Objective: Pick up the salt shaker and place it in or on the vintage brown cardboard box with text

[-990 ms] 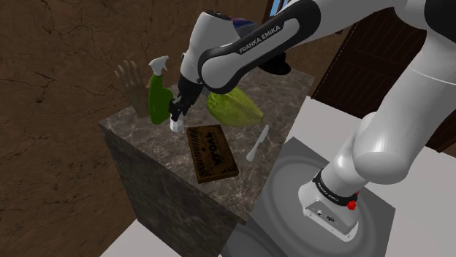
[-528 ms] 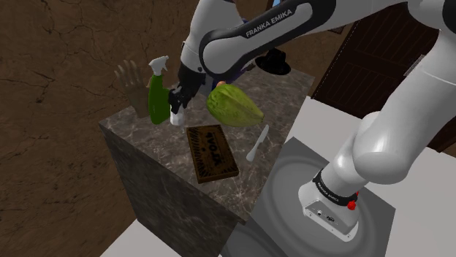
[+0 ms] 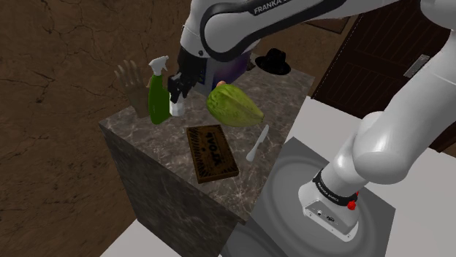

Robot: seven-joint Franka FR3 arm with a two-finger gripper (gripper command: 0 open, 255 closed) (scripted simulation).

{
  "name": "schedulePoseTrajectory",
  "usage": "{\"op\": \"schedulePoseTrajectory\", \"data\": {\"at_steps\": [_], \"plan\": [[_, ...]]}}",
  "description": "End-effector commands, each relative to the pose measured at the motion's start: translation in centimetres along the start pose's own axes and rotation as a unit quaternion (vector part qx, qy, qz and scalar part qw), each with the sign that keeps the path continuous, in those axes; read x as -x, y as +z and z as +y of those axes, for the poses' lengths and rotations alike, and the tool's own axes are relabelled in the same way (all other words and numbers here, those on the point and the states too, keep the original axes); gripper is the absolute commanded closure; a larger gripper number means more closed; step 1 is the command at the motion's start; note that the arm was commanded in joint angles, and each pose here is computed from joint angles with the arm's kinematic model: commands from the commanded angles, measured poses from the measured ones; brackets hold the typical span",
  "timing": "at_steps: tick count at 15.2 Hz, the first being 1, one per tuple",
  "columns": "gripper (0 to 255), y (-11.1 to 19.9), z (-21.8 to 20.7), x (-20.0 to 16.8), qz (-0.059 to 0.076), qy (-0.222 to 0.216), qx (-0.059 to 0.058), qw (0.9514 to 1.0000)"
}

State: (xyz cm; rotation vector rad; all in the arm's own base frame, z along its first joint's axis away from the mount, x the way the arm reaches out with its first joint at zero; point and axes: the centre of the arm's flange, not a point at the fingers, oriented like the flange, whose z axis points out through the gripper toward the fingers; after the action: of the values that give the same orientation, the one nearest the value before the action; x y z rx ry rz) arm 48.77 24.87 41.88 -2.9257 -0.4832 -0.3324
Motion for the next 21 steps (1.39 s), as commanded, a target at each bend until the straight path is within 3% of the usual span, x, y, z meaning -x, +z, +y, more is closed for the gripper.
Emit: {"op": "schedulePoseTrajectory", "data": {"at_steps": [1,7,21], "plan": [[255,-1.0,-0.1,-0.2,0.0,0.0,0.0,1.0],[255,-3.6,-0.4,-0.8,0.0,0.0,0.0,1.0],[255,-8.3,-3.7,15.2,0.0,0.0,0.0,1.0]]}}
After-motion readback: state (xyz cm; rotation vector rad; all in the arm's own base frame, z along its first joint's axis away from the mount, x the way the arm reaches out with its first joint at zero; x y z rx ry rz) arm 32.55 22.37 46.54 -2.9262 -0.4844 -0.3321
